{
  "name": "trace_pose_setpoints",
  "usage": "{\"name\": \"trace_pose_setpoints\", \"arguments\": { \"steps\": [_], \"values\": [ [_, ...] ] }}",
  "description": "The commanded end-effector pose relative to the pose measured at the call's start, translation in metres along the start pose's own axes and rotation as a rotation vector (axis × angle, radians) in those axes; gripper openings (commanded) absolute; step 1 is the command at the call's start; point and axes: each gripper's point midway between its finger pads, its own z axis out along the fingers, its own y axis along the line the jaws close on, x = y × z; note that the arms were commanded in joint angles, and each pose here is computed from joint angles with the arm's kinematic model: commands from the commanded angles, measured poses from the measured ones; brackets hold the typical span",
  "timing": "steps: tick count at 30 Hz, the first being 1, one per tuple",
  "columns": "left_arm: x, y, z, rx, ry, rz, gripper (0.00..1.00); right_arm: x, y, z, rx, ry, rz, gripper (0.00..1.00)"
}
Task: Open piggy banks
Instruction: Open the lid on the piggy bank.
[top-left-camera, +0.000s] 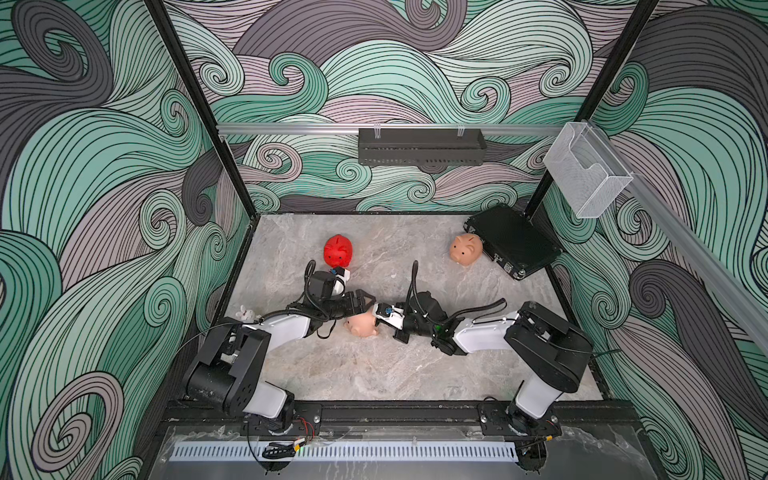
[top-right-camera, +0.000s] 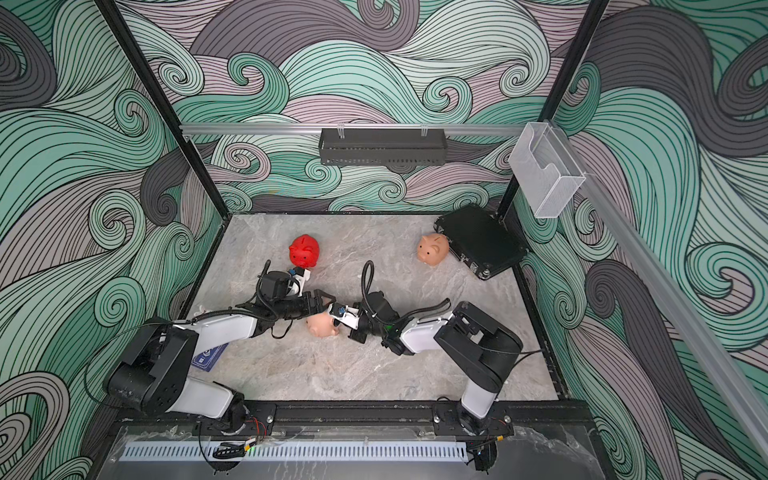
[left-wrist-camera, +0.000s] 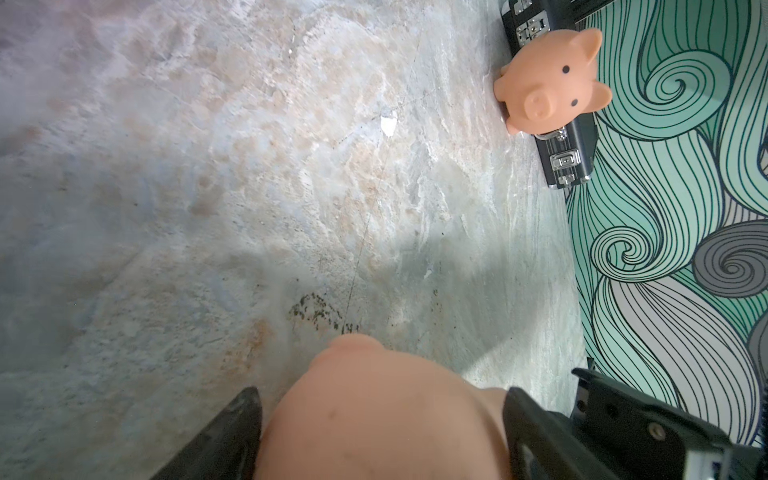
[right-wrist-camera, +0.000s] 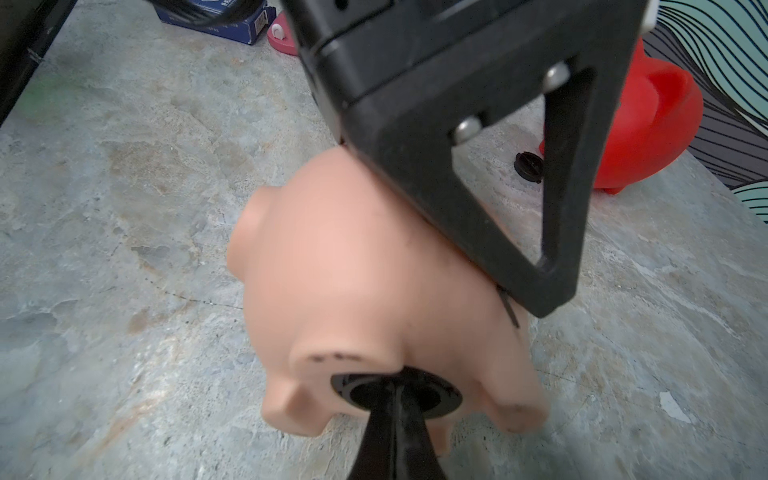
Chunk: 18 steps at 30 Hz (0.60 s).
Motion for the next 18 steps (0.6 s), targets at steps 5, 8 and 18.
{"name": "trace_pose_setpoints", "arguments": {
  "steps": [5,8,18],
  "values": [
    [0.07,0.044,0.001,-0.157,0.233,-0.098,0.86,0.001,-0.003,-0.008,0.041,-0.016,0.084,0.0],
    [0.071,0.043,0.001,-0.155,0.235,-0.096,0.86,-0.002,-0.003,-0.012,0.047,-0.034,0.108,0.0],
    [0.071,0.043,0.002,-0.148,0.233,-0.1,0.86,-0.008,-0.005,-0.029,0.082,-0.076,0.196,0.0]
  ]
}}
